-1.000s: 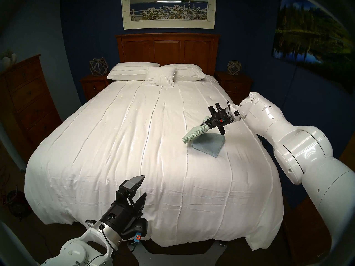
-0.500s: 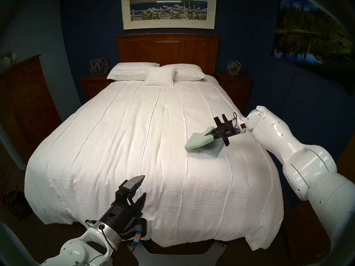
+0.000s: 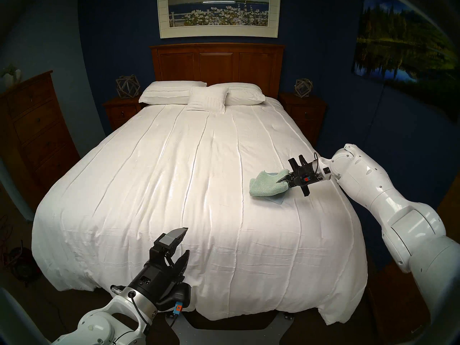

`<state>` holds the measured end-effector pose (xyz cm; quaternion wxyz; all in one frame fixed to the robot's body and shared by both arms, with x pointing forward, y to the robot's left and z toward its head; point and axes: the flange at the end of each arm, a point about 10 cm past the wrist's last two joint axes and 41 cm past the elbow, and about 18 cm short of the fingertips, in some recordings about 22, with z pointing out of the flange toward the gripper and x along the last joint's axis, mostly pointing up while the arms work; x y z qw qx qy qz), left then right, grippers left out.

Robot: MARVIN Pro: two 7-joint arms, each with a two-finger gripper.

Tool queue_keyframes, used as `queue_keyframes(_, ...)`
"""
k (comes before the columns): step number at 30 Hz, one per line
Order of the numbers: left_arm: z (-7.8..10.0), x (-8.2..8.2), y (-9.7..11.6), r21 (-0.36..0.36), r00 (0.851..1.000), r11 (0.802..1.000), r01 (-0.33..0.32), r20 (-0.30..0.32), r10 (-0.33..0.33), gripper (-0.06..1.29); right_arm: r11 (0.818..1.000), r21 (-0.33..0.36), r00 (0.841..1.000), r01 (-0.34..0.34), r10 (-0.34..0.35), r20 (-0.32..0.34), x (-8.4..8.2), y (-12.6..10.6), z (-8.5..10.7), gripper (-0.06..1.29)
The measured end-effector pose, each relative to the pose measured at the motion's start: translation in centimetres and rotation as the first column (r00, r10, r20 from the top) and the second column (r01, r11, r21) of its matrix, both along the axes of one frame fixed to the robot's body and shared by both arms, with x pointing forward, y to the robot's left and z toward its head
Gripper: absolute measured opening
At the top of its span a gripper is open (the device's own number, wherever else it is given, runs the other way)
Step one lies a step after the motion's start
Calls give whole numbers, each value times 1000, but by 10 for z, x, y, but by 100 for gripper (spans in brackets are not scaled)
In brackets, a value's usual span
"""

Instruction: Fold the hand towels twice and stack them up

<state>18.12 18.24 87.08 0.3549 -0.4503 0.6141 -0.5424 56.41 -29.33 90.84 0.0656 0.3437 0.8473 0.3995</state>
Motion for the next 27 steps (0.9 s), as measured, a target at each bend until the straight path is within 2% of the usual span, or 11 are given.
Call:
queue_keyframes(12,0,0,0,-1,1000,1000,0,0,0,120,1000,-8,999,19,-19,-32,-17,-1,-16,5)
queue_keyframes(13,0,0,0,-1,1000,1000,0,1,0,120,1000,-10,999,20,-20,-34,-18,-1,-17,13)
queue_keyframes(15,0,0,0,-1,1000,1000,0,1,0,120,1000,-17,999,25,-25,-40,-20,-1,-20,57)
queue_keyframes(16,0,0,0,-1,1000,1000,0,1,0,120,999,-21,999,27,-28,-42,-20,-1,-21,69)
queue_keyframes(19,0,0,0,-1,1000,1000,0,0,0,120,999,-45,998,30,-32,-52,-24,-6,-21,24)
queue_keyframes(20,0,0,0,-1,1000,1000,0,0,0,120,998,-54,998,31,-34,-56,-25,-9,-20,26)
queue_keyframes(21,0,0,0,-1,1000,1000,0,0,0,120,997,-63,997,33,-37,-61,-26,-12,-20,33)
queue_keyframes(22,0,0,0,-1,1000,1000,0,-1,0,120,997,-72,997,37,-41,-65,-28,-16,-19,57)
queue_keyframes(24,0,0,0,-1,1000,1000,0,-1,0,120,996,-79,997,41,-47,-68,-29,-21,-18,77)
queue_keyframes(25,0,0,0,-2,1000,1000,0,-1,0,120,995,-86,996,50,-56,-72,-32,-28,-15,117)
queue_keyframes(27,0,0,0,-2,1000,1000,0,-1,0,120,995,-82,996,54,-60,-71,-34,-34,-10,120)
